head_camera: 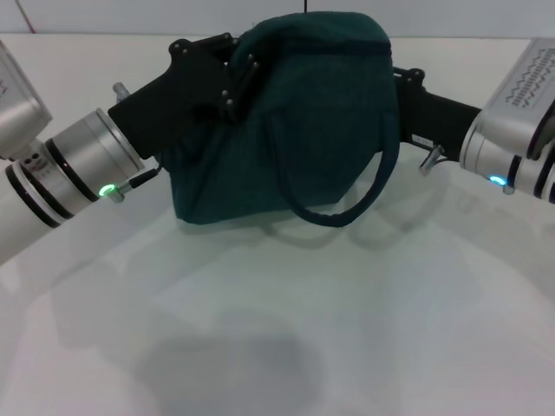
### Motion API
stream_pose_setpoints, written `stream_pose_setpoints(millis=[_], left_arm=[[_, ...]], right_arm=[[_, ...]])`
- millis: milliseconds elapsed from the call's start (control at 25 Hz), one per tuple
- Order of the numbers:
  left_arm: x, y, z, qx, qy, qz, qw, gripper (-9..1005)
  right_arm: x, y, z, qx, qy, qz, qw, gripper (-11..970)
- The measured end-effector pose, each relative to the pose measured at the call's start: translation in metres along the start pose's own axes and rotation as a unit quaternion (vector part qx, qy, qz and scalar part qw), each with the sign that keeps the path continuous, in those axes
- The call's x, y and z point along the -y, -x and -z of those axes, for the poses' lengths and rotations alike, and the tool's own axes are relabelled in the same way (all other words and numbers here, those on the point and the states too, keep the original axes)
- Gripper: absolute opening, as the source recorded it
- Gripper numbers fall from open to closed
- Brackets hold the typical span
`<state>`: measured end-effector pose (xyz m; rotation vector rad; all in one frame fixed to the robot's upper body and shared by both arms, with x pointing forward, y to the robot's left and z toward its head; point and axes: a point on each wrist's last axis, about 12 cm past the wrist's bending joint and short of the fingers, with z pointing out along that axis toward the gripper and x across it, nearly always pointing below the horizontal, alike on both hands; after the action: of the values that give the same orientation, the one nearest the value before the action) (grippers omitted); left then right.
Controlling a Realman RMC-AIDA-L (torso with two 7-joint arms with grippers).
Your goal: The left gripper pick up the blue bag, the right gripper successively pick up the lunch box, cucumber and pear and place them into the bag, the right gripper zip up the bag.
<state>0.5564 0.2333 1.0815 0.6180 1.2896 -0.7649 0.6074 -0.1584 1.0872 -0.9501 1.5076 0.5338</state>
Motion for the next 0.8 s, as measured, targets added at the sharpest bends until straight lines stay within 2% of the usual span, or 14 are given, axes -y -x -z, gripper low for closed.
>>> stream_pose_setpoints(millis=[80,320,560,760,800], left_arm=[[0.0,0.0,0.0,0.0,0.001,-0.001,1.0,96],[-0.002,0.0,0.0,-0.003,0.004,-0.002,1.0,111],[-0.004,-0.001,-0.004,-0.011,0.009,-0.002,1.0,131],[-0.004,-0.001,-0.007,-0.013,0.009,-0.002,1.0,147],[-0.004,-0.001,-0.008,-0.014,0.009,-0.003,1.0,151]], right_arm=[[-0.001,-0.001,0.002,0.002,-0.002,-0.002,1.0,589],[0.003,-0.004,0.01,0.011,-0.019,-0.008,1.0,464],[0.003,-0.01,0.022,0.019,-0.033,0.013,0.999,234],[0.005,-0.015,0.029,0.018,-0.045,0.011,0.999,63],[0.006,-0.016,0.031,0.019,-0.049,0.01,0.999,56]])
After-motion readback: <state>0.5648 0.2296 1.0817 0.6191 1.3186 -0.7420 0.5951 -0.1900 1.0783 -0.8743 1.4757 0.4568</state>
